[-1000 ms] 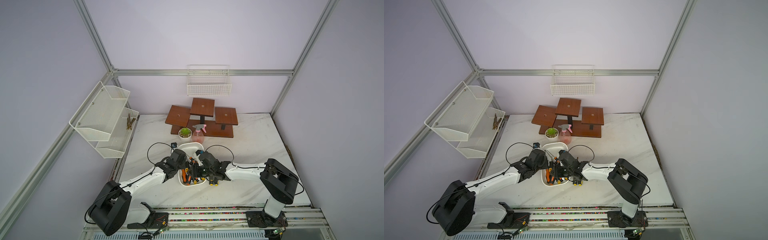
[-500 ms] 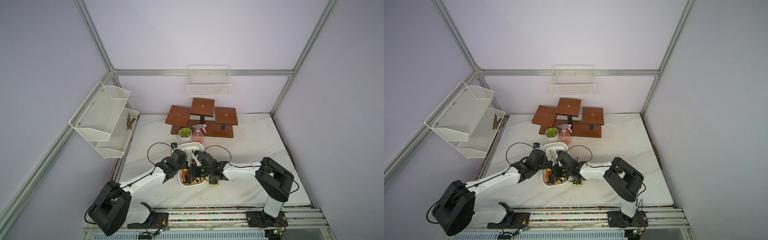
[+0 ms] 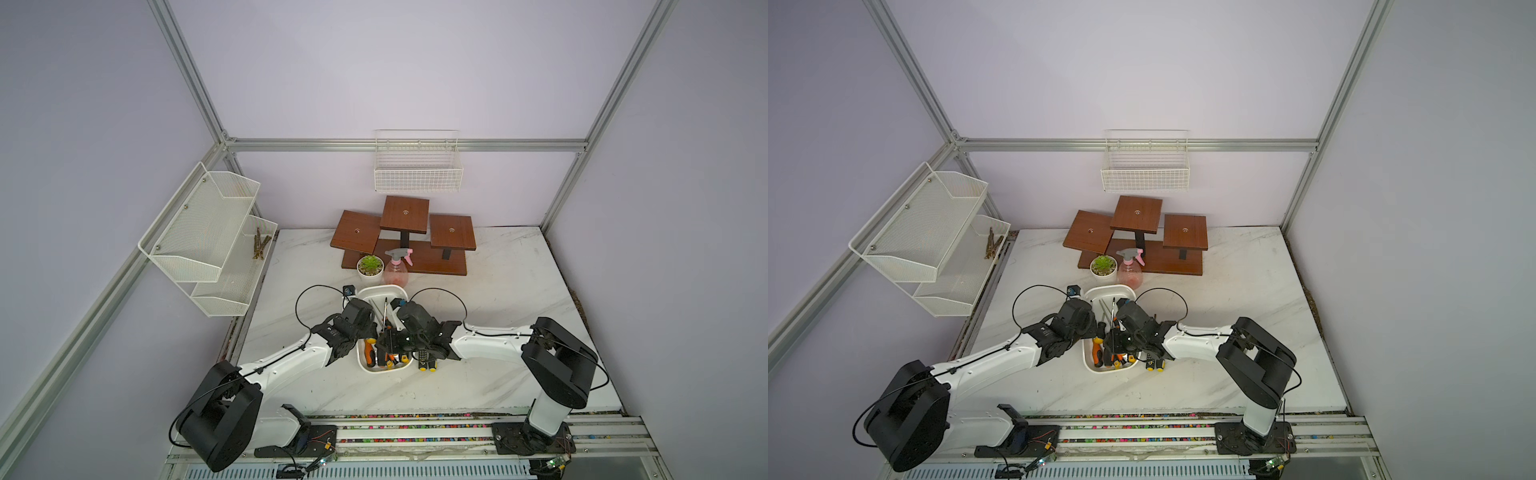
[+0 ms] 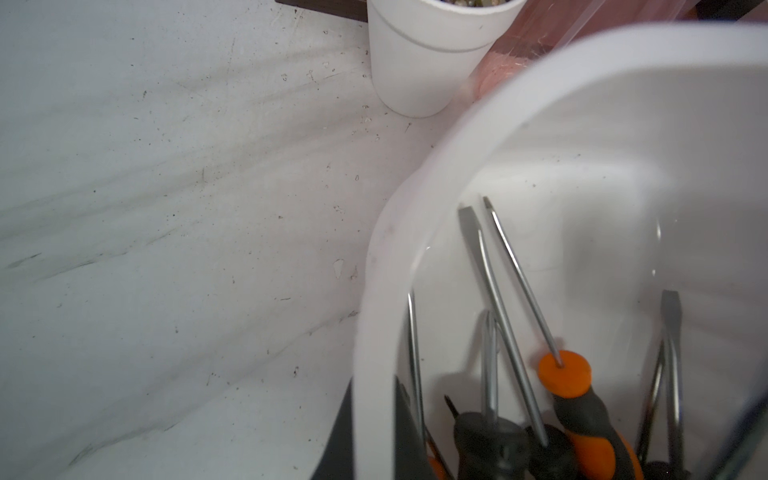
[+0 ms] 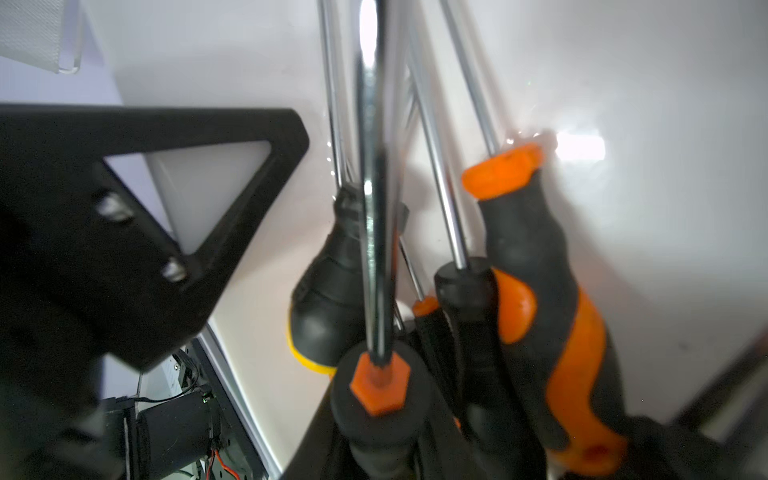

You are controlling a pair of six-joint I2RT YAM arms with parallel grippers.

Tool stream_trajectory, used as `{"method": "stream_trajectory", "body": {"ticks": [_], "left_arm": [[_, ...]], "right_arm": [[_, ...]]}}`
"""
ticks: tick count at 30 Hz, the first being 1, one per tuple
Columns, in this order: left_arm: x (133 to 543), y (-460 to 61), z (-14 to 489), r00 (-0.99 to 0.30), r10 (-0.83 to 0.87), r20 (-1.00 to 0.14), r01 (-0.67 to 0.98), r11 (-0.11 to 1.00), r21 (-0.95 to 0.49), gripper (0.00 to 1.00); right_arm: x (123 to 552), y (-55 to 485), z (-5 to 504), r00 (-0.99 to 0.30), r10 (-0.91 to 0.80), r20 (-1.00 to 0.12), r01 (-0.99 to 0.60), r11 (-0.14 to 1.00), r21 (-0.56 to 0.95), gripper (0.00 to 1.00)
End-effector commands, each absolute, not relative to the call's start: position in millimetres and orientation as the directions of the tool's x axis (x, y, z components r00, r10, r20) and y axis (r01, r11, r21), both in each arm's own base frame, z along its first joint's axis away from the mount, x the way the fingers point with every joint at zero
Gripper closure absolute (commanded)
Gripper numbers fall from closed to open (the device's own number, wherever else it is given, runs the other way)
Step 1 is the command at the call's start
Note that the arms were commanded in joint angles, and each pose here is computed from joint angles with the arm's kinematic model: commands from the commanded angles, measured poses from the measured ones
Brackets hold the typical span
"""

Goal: Take out the screwdriver from the storage box
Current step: Pick up the screwdriver from the storage box, then place the screwdriver at the center of the board.

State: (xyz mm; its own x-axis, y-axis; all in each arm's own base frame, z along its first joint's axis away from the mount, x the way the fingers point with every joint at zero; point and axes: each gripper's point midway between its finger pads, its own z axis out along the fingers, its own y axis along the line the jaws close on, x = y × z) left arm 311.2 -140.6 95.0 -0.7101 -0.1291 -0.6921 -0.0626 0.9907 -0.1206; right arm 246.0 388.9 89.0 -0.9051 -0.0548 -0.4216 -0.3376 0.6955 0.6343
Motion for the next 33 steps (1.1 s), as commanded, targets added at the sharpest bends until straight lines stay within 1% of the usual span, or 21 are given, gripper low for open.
{"method": "stream_trajectory", "body": {"ticks": [1,7,11,16,20,22,26,33], "left_arm": [[324.2,-145.5,119.0,-0.661,-0.136,-0.738,-0.059,0.99,-0.13,1.0],[325.5,-146.1,119.5,-0.661,-0.136,-0.738,-0.059,0.99,-0.129,1.0],[326.3,-146.5,121.5,-0.657,-0.136,-0.741,-0.059,0.99,-0.13,1.0],[327.0,-145.9,122.7,-0.655,-0.129,-0.745,-0.056,0.991,-0.123,1.0],[326.6,-145.5,122.0,-0.655,-0.124,-0.745,-0.055,0.992,-0.117,1.0],[326.8,-145.7,122.2,-0.655,-0.124,-0.745,-0.054,0.992,-0.118,1.0],[325.5,-144.2,121.1,-0.654,-0.122,-0.746,-0.054,0.992,-0.114,1.0],[323.9,-141.8,121.3,-0.651,-0.117,-0.75,-0.055,0.993,-0.107,1.0]], "right_arm": [[244.9,382.6,109.7,-0.881,-0.057,-0.469,-0.379,0.68,0.628,1.0],[234.7,379.9,129.4,-0.866,-0.092,-0.492,-0.429,0.643,0.634,1.0],[228.1,364.8,145.7,-0.849,-0.114,-0.516,-0.454,0.658,0.601,1.0],[220.3,330.2,157.8,-0.829,-0.14,-0.542,-0.459,0.725,0.514,1.0],[220.8,290.9,157.4,-0.81,-0.163,-0.564,-0.432,0.816,0.384,1.0],[221.7,274.3,153.9,-0.809,-0.177,-0.561,-0.42,0.842,0.339,1.0],[223.5,251.7,144.5,-0.825,-0.187,-0.533,-0.394,0.866,0.307,1.0],[230.1,222.0,119.1,-0.861,-0.149,-0.487,-0.323,0.899,0.295,1.0]]}}
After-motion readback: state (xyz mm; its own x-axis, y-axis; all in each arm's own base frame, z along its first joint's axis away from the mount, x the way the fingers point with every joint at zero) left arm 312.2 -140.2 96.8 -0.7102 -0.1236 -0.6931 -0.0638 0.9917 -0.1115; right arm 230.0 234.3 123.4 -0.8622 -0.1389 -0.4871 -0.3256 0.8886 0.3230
